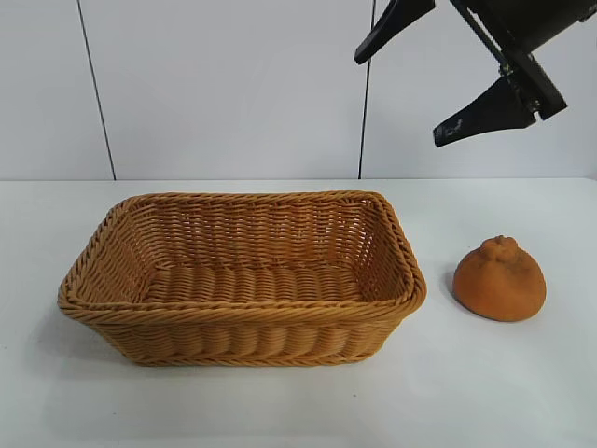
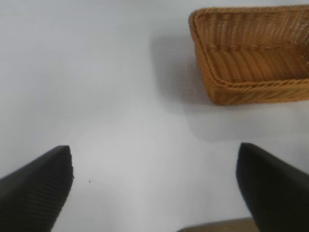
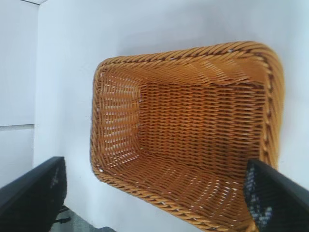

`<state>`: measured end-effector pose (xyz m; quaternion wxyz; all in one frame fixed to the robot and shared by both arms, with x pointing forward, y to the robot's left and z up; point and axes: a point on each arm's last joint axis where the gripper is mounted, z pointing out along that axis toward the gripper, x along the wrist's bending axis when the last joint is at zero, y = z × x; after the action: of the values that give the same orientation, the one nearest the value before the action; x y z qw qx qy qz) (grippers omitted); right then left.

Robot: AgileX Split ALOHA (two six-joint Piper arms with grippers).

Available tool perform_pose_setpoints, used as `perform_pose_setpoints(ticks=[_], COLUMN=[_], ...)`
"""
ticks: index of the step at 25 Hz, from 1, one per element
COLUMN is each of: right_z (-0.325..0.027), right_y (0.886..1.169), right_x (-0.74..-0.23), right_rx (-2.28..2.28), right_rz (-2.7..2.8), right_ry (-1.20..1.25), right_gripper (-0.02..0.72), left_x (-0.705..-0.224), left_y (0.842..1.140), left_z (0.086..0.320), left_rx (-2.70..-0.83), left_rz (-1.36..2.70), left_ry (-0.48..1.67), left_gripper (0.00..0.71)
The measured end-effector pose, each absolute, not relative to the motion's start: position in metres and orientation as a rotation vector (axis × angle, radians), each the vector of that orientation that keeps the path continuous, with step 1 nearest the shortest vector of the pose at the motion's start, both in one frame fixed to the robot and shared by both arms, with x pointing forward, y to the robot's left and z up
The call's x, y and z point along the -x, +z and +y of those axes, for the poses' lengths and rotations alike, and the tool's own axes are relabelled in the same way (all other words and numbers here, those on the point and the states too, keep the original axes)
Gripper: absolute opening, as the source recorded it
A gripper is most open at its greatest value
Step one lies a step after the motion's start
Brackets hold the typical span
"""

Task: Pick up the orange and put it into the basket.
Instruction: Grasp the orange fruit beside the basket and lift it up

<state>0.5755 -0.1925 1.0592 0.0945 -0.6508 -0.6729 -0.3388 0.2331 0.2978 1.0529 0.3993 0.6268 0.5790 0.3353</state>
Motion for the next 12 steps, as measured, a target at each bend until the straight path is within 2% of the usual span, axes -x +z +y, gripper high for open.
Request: perform_pose_setpoints(ticks=[6, 12], right_z=[-0.212, -0.223], right_y=[1.074, 1.054], right_x=[-0.584, -0.609], right_rx=[2.101, 2.158], right_rz=[-2.202, -2.310], right_ry=[-0.777, -0.452], right_gripper=[0.684, 0.684], left_x=[-0.232, -0.233], left_y=[1.053, 1.053], left_z=[0.298, 0.298], left_rx=[-1.584, -1.585], left_rz=[1.464, 1.464], left_ry=[0.852, 0.852], left_gripper=[0.651, 0.650])
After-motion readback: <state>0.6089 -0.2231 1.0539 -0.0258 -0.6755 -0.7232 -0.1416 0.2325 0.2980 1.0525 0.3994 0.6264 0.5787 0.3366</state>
